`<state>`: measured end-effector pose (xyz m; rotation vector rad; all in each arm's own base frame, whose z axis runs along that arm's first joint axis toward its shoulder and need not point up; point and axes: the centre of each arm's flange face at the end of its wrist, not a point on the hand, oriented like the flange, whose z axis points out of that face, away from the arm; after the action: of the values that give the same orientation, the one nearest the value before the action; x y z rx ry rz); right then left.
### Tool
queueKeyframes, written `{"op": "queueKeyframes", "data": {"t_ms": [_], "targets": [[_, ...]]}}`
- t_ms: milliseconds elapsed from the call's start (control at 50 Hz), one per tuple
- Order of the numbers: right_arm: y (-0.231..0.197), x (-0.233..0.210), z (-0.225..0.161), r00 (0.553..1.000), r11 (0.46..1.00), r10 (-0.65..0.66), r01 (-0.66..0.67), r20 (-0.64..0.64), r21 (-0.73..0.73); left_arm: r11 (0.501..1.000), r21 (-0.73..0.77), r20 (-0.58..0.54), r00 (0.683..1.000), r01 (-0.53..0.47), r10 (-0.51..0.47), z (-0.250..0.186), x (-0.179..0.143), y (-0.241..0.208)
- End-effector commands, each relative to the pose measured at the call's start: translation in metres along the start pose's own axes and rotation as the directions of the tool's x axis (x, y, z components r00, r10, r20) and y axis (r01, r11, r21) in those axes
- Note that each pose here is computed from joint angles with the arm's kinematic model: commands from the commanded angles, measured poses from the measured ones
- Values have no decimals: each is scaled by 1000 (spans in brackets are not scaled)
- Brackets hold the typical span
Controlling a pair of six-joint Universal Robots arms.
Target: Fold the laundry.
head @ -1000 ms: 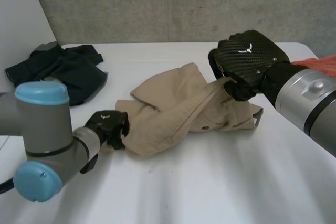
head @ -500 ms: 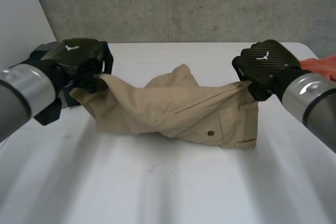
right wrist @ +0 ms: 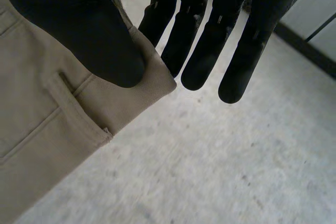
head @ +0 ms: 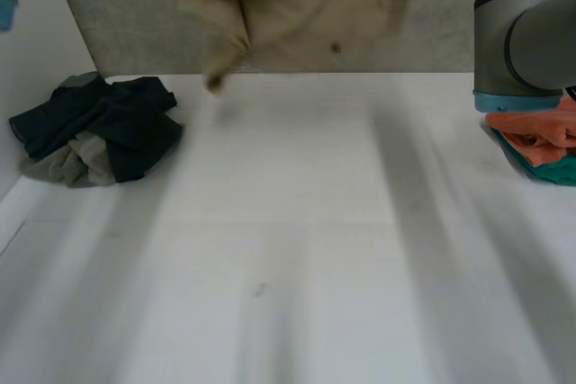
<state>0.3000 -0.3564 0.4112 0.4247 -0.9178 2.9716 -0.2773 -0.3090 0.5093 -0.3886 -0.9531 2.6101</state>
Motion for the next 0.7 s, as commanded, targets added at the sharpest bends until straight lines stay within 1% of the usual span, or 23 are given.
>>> {"op": "queueKeyframes", "data": {"t_ms": [20, 40, 100, 120, 180, 200, 260, 280, 320, 340, 400, 420, 440, 480, 500, 560, 580, 640, 660, 700], "targets": [[27, -14, -36, 993, 992, 26, -11, 115, -129, 974, -226, 12, 999, 33, -31, -31, -3, 46], [37, -18, -49, 989, 985, 37, -12, 143, -172, 960, -280, 15, 999, 31, -28, -41, -4, 57], [49, -23, -70, 982, 971, 61, -16, 181, -237, 928, -371, 15, 999, 36, -33, -60, -3, 79], [57, -28, -86, 975, 959, 82, -20, 209, -283, 900, -434, 7, 999, 36, -37, -75, 0, 94], [68, -37, -113, 958, 936, 115, -17, 262, -351, 855, -517, -15, 999, 32, -46, -98, 5, 115], [75, -43, -133, 944, 915, 141, -9, 298, -404, 820, -572, -32, 998, 27, -56, -115, 10, 129], [86, -52, -167, 919, 875, 178, 16, 351, -484, 758, -652, -60, 996, 10, -65, -143, 16, 149], [91, -56, -186, 904, 850, 192, 42, 383, -525, 715, -699, -84, 994, -8, -71, -161, 21, 161], [94, -59, -204, 890, 825, 200, 74, 410, -561, 673, -739, -110, 991, -32, -74, -178, 25, 171], [95, -61, -217, 877, 803, 199, 110, 437, -586, 630, -775, -137, 988, -60, -73, -194, 28, 179], [95, -59, -233, 858, 765, 197, 168, 475, -621, 572, -813, -179, 982, -110, -66, -212, 31, 182], [94, -58, -239, 848, 745, 200, 194, 491, -638, 536, -832, -212, 975, -142, -70, -221, 34, 180], [92, -57, -241, 842, 733, 204, 207, 500, -647, 512, -845, -226, 971, -157, -74, -226, 36, 179], [88, -53, -243, 831, 711, 205, 236, 517, -662, 473, -861, -255, 963, -187, -84, -234, 39, 175], [82, -48, -245, 818, 682, 214, 266, 533, -681, 435, -875, -280, 955, -212, -98, -240, 43, 168], [70, -37, -244, 796, 635, 225, 318, 562, -704, 383, -891, -310, 943, -244, -122, -248, 46, 155], [62, -27, -245, 780, 594, 234, 358, 580, -720, 344, -903, -321, 936, -258, -142, -254, 48, 146], [52, -10, -246, 754, 527, 243, 425, 610, -736, 292, -914, -340, 925, -282, -170, -261, 50, 133], [44, 1, -249, 726, 479, 256, 478, 638, -736, 260, -919, -350, 917, -296, -192, -266, 51, 125], [36, 10, -252, 697, 441, 271, 523, 664, -729, 229, -922, -360, 908, -312, -214, -271, 52, 118]]}}
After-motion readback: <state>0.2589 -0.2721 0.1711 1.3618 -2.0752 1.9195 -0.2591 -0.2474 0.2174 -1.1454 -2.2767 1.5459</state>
